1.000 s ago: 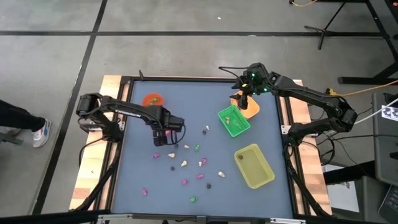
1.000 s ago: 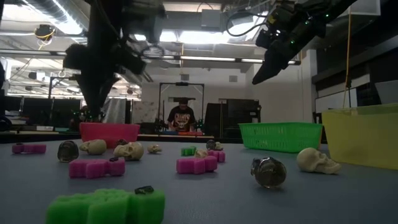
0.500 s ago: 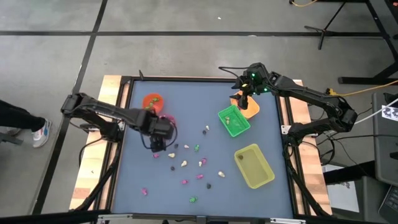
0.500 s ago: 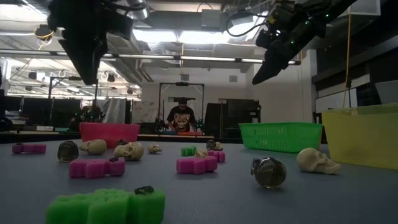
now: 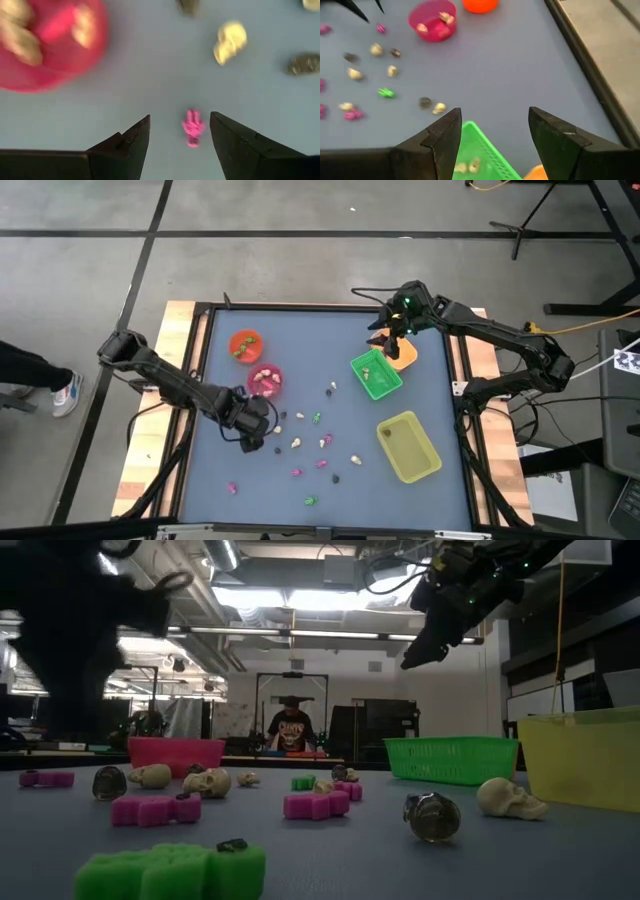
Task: Sort Halloween decoration
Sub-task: Put the pink skeleton toy into the yellow bin
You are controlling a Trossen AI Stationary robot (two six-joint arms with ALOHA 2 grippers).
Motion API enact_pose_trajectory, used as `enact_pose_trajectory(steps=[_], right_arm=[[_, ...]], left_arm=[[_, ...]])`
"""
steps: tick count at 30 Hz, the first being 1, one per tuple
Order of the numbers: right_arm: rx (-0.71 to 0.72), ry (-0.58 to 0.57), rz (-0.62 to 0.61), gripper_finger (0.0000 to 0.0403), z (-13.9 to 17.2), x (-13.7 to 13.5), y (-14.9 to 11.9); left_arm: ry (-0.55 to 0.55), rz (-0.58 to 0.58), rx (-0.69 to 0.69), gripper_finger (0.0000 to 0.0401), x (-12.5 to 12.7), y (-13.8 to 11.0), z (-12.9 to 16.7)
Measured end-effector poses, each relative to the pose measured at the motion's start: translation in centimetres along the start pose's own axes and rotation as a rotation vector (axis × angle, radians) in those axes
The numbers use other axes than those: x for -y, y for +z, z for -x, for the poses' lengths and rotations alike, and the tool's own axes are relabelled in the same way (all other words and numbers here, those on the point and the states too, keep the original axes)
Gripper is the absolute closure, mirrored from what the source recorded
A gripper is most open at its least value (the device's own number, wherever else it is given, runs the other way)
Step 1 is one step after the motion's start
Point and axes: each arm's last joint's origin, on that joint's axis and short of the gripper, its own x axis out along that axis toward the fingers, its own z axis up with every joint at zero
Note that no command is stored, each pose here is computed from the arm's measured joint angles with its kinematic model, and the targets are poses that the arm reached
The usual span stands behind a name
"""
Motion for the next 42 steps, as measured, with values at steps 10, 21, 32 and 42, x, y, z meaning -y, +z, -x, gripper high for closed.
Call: enact_pose_trajectory(steps=[10, 21, 32, 42], right_arm=[[0.119, 0.135, 0.105, 0.0173, -1.6, -4.2, 2.2], [0.219, 0.166, 0.285, 0.0173, -3.0, -11.1, 4.0], [0.186, 0.214, 0.351, 0.0173, -5.4, -15.1, 3.4], [0.208, 0.265, 0.383, 0.0173, -11.0, -17.1, 2.5]], left_arm=[[-0.081, -0.036, -0.075, 0.0211, -0.2, -2.8, -3.0], [-0.061, -0.048, -0.057, 0.0211, -0.5, -3.2, -3.7], [-0.080, -0.040, -0.071, 0.0241, -0.8, -3.7, -4.3], [-0.098, -0.039, -0.065, 0.0312, -0.7, -3.6, -4.4]])
